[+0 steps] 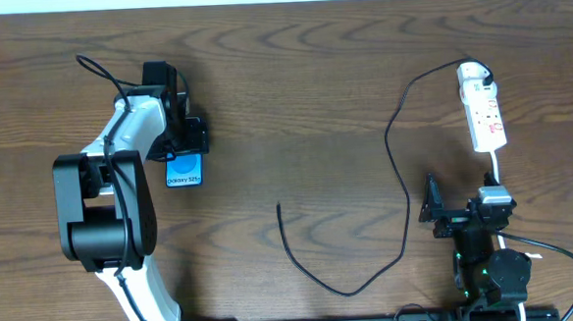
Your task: Plug charger to phone and switch on socket
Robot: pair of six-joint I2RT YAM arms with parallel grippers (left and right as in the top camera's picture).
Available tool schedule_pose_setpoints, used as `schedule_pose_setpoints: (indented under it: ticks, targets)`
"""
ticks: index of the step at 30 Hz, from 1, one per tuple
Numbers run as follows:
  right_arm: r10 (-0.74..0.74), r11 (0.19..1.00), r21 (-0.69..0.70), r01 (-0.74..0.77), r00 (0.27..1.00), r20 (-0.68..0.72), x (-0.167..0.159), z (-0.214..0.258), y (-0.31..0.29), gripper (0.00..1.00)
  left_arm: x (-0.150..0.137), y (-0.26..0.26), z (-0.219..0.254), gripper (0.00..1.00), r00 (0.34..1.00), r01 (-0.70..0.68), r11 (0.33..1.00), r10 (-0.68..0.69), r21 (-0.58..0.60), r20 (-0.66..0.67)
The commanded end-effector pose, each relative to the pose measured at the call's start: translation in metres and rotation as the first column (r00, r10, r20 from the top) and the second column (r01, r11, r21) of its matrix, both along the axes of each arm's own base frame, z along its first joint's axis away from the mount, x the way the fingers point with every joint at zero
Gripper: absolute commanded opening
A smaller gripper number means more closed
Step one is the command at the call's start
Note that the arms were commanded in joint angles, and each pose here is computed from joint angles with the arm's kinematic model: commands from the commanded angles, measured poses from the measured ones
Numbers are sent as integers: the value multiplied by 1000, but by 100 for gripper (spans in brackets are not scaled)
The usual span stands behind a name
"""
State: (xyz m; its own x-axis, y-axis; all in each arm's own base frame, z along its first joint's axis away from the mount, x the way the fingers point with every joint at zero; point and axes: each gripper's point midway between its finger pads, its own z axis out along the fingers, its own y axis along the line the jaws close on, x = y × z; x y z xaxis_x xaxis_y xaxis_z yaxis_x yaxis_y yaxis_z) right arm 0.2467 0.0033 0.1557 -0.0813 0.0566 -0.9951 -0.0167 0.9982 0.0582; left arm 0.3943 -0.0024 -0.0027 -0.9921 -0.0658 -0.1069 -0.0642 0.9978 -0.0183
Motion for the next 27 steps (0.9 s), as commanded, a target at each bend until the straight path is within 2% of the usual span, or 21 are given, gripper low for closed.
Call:
schedule_pose_setpoints:
  ticks: [1, 27]
  targets:
    - [10, 1000, -9, -10, 1000, 6, -1, 1, 2, 99, -16, -6, -15, 81, 998, 12, 1000, -13, -27, -57]
    - [10, 1000, -9, -10, 1000, 6, -1, 1, 2, 99, -17, -6, -15, 80, 998, 12, 1000, -13, -27, -61]
